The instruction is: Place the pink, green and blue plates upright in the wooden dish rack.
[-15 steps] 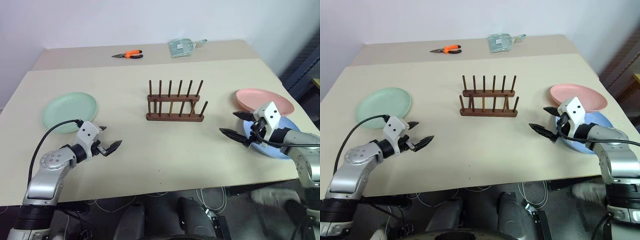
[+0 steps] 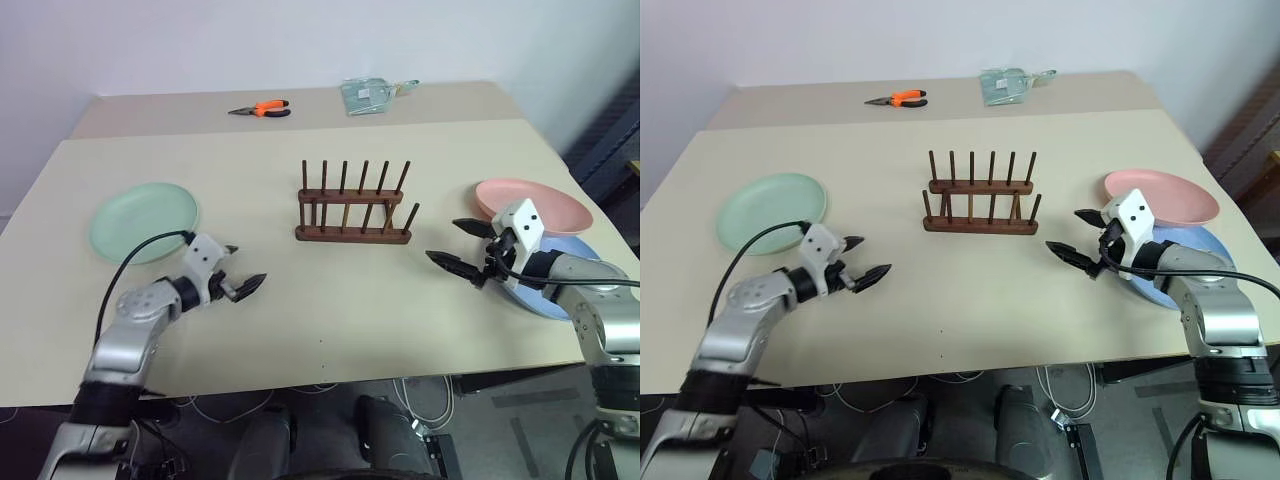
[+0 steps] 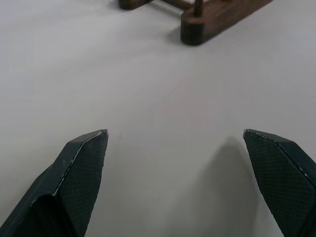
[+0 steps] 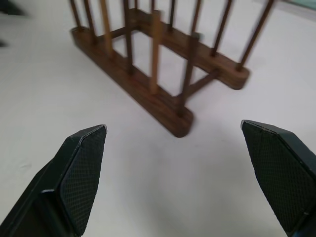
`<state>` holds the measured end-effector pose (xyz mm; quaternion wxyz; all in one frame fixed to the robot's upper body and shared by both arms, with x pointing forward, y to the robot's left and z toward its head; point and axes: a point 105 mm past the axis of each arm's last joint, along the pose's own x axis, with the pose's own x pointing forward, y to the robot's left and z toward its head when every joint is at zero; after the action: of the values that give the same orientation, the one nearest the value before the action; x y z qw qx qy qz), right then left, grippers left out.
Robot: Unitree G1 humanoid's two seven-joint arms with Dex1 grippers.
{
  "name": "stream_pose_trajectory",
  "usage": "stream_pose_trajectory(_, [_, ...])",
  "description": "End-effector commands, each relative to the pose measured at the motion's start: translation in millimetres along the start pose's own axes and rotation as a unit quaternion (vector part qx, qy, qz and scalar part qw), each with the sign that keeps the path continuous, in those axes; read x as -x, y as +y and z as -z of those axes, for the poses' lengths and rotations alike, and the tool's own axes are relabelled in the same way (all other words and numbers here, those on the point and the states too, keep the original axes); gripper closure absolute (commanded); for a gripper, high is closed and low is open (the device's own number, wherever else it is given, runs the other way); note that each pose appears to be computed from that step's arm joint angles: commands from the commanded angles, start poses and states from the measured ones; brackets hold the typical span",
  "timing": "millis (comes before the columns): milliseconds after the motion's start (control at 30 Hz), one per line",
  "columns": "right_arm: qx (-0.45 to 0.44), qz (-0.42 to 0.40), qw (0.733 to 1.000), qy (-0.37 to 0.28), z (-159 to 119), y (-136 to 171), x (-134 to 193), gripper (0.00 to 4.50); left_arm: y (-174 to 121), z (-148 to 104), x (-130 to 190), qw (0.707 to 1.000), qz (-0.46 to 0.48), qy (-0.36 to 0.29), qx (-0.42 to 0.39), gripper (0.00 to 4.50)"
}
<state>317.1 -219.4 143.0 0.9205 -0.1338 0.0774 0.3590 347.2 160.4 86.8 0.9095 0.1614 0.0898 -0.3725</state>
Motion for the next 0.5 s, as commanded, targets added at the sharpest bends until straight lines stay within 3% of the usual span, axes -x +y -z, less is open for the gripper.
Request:
stream_pose_trajectory(33, [0.023, 0.003, 0.999, -0.023, -13, 13, 2, 0.04, -4, -11, -34, 0.998, 0.05, 0.001, -0.049, 0.0])
stream_pose_trajectory(367, [0.017, 0.053, 0.998, -0.017, -8, 33, 23, 0.04, -18, -25, -98, 0.991, 0.128, 0.013, -0.04, 0.0])
stream_pose_trajectory(500, [0.022, 0.066, 0.998, -0.004, -6, 33, 32, 0.0, -29, -30, -102, 0.986, 0.16, -0.003, -0.041, 1.21])
